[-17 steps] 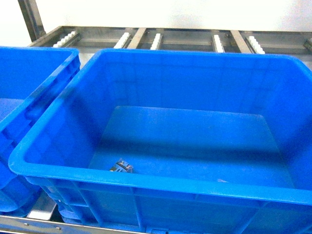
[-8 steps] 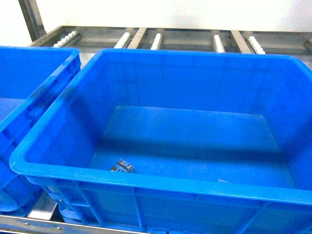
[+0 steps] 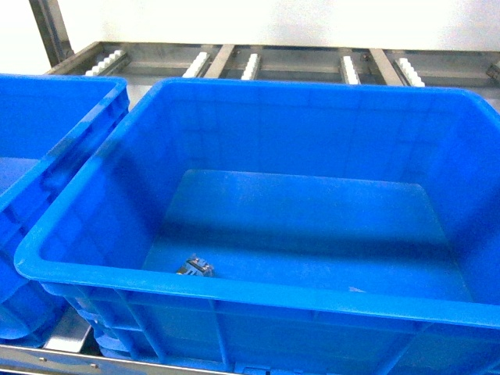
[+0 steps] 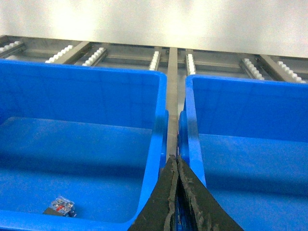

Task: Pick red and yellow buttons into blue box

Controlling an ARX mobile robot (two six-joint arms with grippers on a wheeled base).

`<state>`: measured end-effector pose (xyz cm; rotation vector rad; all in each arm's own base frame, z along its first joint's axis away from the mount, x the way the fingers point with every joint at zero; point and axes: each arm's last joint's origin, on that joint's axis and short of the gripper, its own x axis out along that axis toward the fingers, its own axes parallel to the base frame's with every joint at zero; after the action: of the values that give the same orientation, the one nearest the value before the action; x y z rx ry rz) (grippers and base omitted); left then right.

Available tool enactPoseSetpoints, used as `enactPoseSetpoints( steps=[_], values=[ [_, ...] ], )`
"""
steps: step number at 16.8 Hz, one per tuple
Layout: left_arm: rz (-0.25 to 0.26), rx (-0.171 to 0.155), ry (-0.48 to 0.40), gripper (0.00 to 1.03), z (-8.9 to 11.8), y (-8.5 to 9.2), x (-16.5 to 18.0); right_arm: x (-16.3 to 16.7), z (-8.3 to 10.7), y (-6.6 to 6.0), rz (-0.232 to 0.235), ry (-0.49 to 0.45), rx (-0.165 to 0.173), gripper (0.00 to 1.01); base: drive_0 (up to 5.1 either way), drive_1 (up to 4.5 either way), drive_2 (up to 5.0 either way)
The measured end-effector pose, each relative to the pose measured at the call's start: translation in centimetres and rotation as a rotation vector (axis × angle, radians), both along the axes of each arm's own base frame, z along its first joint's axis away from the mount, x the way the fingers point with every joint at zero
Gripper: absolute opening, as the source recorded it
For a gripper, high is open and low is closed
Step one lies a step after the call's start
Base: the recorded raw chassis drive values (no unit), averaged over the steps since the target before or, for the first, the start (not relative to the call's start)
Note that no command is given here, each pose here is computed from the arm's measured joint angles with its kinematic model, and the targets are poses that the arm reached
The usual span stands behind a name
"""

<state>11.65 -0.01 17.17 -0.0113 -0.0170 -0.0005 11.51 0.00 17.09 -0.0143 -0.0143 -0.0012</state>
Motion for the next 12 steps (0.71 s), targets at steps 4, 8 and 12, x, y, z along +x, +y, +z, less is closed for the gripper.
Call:
enactPoseSetpoints(
  steps=[4, 8, 12],
  values=[
    [0.0, 0.0, -0.002, 0.02, 0.0, 0.0, -0.6, -0.5, 0.0, 0.0, 0.0, 0.002, 0.0, 0.02, 0.0, 0.0, 0.0],
    [0.002, 0.0, 0.04, 0.02, -0.5, 0.0, -1.4, -1.7, -0.5, 0.0, 0.001, 0.026, 0.0, 0.02, 0.0, 0.0, 0.0],
    [0.0, 0.0, 0.017, 0.02, -0.4, 0.0, -1.9, -1.8, -0.4, 0.0, 0.002, 0.01, 0.0, 0.02, 0.0, 0.0, 0.0]
  ],
)
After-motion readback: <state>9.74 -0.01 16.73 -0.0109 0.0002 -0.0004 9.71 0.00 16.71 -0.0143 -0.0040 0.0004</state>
